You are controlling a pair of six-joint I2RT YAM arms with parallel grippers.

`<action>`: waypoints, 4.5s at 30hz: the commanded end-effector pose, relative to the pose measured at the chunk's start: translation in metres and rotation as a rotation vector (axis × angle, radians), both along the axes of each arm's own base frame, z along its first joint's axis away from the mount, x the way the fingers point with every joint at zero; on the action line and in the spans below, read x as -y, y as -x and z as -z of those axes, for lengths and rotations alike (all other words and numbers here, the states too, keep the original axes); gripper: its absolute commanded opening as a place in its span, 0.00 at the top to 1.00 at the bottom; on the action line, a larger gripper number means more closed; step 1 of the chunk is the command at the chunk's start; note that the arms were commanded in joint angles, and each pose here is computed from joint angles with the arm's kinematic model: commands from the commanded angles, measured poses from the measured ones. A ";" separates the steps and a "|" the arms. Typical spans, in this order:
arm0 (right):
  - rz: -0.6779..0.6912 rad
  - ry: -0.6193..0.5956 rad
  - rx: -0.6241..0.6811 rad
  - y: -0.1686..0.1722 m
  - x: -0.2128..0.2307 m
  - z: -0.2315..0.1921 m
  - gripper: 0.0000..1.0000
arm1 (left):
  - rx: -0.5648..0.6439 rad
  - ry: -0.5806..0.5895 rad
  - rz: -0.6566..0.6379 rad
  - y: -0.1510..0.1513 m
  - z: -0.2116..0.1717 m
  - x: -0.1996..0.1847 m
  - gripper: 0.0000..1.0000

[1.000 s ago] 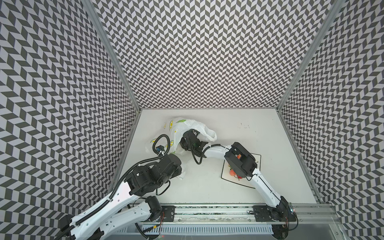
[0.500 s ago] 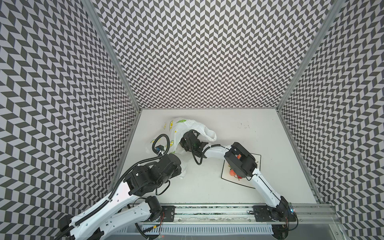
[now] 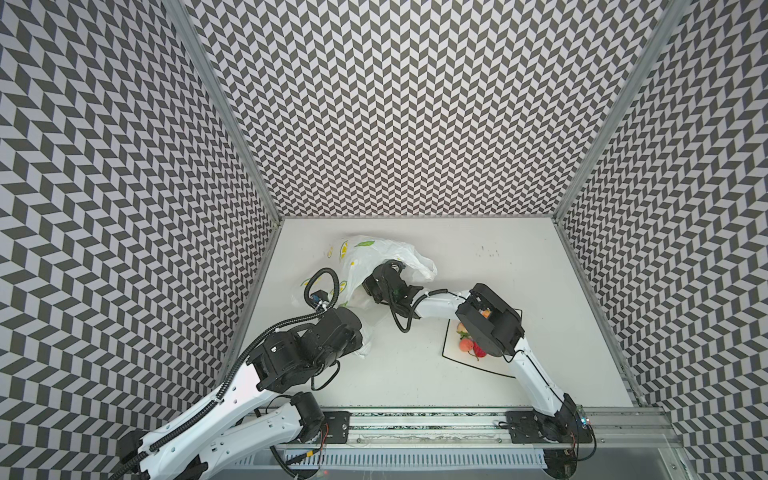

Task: Take the fake fruits out of the plastic bag
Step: 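Lower the right gripper onto the pink-yellow pear and close on it, then carry the pink-yellow pear out of the bag onto the white plate, then open the right gripper to release the pear on the plate, then move the right gripper back into the bag above the green chayote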

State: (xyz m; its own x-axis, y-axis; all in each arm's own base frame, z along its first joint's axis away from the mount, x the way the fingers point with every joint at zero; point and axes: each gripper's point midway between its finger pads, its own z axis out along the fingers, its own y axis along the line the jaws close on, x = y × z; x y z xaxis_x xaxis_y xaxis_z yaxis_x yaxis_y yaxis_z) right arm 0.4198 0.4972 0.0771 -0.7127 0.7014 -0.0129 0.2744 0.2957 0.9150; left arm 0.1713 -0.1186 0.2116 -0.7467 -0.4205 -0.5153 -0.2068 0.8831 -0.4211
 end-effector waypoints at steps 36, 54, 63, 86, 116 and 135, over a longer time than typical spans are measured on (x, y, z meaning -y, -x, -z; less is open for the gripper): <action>-0.075 0.232 0.289 0.190 0.244 -0.116 1.00 | 0.048 0.004 -0.032 -0.007 0.000 -0.002 1.00; 0.484 0.529 -0.018 0.242 0.450 -0.061 1.00 | 0.052 -0.003 -0.017 -0.010 -0.001 0.003 1.00; 0.576 0.605 -0.070 0.244 0.467 -0.041 1.00 | 0.053 0.003 -0.013 -0.010 -0.002 0.004 1.00; 0.538 0.670 -0.130 0.245 0.460 -0.011 0.44 | 0.057 0.008 -0.011 -0.010 -0.002 0.004 1.00; -0.648 0.230 0.828 0.210 0.117 -0.179 0.57 | 0.071 0.020 -0.008 -0.010 -0.009 0.003 1.00; -0.180 -0.004 0.231 0.082 0.022 -0.077 0.68 | 0.082 0.028 -0.014 -0.010 -0.020 0.002 1.00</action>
